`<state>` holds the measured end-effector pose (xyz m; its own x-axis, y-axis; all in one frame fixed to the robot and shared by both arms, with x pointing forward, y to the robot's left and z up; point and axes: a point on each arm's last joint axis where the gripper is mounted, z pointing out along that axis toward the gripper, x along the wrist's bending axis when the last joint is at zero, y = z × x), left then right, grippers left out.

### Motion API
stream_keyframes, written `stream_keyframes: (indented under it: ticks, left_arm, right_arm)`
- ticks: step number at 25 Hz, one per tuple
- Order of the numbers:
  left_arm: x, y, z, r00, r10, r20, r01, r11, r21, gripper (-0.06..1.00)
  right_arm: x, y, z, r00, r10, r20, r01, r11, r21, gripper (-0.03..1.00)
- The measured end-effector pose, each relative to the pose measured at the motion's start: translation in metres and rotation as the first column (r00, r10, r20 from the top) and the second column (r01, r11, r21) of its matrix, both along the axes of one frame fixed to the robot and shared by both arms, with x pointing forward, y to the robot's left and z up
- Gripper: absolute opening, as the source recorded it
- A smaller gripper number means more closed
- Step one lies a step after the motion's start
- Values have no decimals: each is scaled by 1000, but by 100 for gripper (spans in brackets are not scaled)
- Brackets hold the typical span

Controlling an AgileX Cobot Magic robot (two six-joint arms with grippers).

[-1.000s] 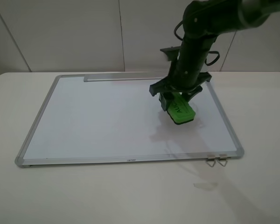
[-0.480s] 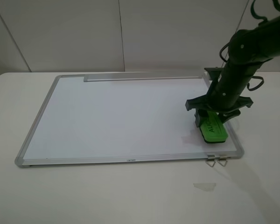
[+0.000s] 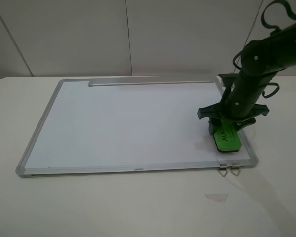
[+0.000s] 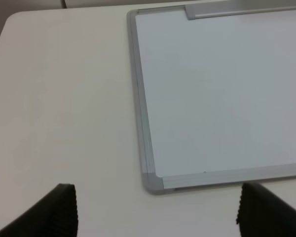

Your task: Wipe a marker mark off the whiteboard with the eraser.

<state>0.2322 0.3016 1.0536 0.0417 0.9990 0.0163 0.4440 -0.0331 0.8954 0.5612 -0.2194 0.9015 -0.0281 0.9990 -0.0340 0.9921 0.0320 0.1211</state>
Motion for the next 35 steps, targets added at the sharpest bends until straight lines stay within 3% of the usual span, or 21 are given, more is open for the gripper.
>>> stream_keyframes:
  ticks: [8, 12, 16, 23, 28, 35]
  left_arm:
    - [0, 0, 0, 1000, 0, 0, 0, 1000, 0, 68]
    - [0, 0, 0, 1000, 0, 0, 0, 1000, 0, 68]
    - [0, 0, 0, 1000, 0, 0, 0, 1000, 0, 68]
    - [0, 0, 0, 1000, 0, 0, 0, 1000, 0, 68]
    - [0, 0, 0, 1000, 0, 0, 0, 1000, 0, 68]
    - [0, 0, 0, 1000, 0, 0, 0, 1000, 0, 68]
  right_arm:
    - [-2, -2, -3, 1000, -10, -23, 9, 1000, -19, 59]
    - [-6, -3, -4, 997, -8, -73, 5, 999, -32, 77]
    - [-10, -4, 3, 996, -5, -94, 2, 999, -38, 81]
    - [-24, -8, 55, 998, -15, -66, 12, 999, -35, 81]
    - [-46, -16, 89, 992, 39, -118, -47, 997, -63, 81]
    - [-60, -57, 117, 990, -40, -136, 36, 999, -30, 82]
